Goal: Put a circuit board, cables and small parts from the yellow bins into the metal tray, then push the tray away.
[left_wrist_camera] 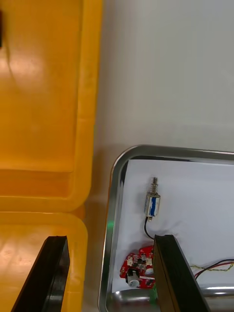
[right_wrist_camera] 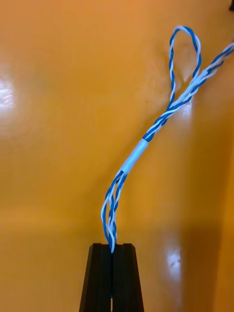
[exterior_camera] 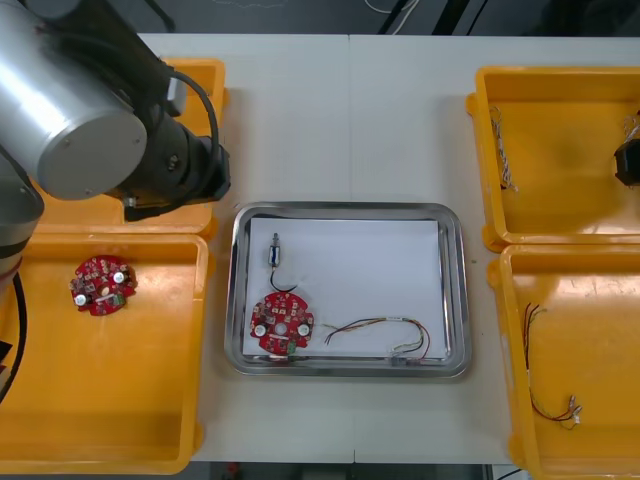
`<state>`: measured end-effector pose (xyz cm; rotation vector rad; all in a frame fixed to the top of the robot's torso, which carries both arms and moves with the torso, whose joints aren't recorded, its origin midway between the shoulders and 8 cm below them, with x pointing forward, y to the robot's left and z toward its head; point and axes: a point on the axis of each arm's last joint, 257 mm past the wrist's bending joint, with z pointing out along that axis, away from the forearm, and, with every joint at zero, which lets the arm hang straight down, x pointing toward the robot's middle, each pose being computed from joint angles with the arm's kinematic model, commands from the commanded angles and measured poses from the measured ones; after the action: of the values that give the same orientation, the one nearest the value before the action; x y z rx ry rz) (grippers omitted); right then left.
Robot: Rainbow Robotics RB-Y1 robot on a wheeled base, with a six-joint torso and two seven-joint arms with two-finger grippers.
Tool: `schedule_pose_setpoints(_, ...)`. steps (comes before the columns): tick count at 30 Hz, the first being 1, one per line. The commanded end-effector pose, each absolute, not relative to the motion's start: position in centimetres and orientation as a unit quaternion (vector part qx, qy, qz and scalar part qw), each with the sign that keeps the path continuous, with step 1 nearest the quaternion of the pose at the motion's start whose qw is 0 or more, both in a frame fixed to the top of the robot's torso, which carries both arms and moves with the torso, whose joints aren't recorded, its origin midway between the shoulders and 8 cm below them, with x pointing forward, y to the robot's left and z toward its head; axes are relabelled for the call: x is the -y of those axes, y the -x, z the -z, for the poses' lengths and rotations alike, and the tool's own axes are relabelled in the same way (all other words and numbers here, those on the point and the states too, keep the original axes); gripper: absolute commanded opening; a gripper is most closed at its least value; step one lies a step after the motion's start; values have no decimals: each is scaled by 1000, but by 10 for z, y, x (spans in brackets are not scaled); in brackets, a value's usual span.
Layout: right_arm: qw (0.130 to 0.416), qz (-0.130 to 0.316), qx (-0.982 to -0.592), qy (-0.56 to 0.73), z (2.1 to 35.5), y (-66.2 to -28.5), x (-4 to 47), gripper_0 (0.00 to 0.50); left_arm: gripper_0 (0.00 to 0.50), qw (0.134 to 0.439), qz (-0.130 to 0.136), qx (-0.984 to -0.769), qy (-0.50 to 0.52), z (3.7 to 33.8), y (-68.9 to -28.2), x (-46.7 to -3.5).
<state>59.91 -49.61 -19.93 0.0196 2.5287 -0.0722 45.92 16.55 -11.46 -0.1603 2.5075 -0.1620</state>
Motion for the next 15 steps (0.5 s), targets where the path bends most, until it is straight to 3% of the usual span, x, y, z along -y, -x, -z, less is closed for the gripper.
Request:
schedule_pose_setpoints(1, 322, 53, -945, 28, 137, -609, 497, 0, 500, 328, 58, -938, 92, 91, -466, -201)
schedule_pose_setpoints(15, 284, 30, -956, 60, 108, -590, 451, 0, 500, 306, 25, -947, 91, 87, -487, -273)
